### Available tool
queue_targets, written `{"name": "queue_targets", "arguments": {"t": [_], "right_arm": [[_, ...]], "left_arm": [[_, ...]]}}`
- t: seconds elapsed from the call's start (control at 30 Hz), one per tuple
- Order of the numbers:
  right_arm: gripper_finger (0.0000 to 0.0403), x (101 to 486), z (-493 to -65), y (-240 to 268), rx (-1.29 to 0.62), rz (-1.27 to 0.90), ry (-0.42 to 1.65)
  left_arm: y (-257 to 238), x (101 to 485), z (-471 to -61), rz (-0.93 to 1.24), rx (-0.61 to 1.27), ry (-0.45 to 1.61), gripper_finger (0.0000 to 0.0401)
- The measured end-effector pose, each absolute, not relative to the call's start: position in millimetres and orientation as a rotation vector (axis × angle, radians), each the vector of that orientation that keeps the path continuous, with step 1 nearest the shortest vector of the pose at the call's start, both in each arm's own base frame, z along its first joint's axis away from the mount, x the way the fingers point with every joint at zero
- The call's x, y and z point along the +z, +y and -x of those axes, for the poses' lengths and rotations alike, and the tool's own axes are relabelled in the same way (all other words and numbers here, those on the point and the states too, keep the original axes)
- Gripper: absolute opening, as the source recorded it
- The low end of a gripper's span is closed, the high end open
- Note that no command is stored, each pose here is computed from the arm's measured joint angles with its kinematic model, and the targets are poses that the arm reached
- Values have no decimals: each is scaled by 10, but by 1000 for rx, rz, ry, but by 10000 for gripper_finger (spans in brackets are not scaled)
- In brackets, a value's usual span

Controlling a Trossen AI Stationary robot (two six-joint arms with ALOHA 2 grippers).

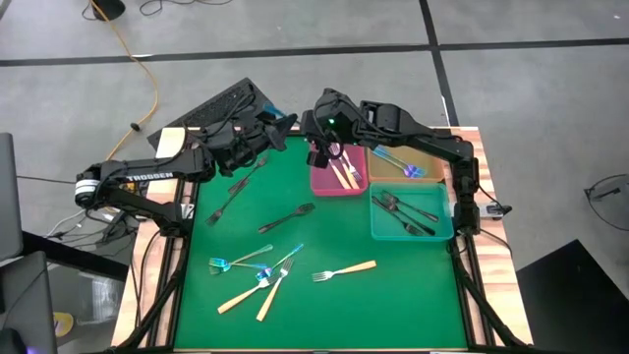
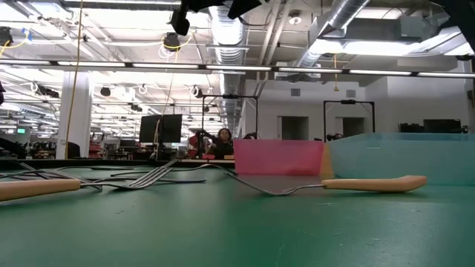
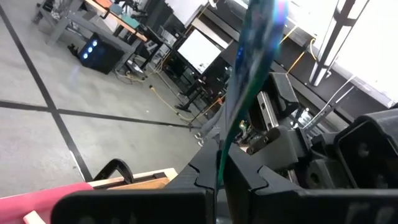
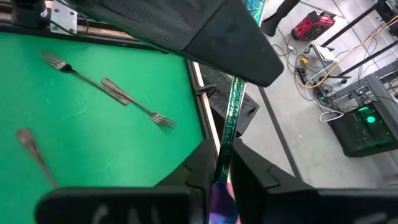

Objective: Sort silverware by color (type)
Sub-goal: Put the blue fork into the orange bin

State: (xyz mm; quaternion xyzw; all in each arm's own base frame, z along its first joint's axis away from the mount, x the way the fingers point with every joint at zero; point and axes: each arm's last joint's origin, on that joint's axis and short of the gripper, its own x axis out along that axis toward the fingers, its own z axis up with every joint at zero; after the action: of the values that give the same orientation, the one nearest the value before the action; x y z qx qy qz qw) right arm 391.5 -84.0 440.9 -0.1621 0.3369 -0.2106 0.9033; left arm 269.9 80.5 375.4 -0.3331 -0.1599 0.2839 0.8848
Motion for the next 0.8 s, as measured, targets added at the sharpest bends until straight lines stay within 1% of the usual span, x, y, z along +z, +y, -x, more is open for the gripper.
{"name": "queue_targets", "arguments": {"t": [0.17, 0.5, 0.6, 0.8], "right_arm": [[39, 4409, -3914, -842, -438, 333, 696], [38, 4393, -3904, -838, -444, 305, 708], [38, 4413, -3876, -836, -444, 304, 709], [38, 4553, -3675, -936, -474, 237, 688]], "left_arm": [[804, 3754, -2701, 675, 585, -324, 0], [798, 3749, -2705, 658, 567, -307, 3], [793, 3745, -2710, 624, 546, -284, 20], [783, 3741, -2716, 619, 519, -268, 75]]}}
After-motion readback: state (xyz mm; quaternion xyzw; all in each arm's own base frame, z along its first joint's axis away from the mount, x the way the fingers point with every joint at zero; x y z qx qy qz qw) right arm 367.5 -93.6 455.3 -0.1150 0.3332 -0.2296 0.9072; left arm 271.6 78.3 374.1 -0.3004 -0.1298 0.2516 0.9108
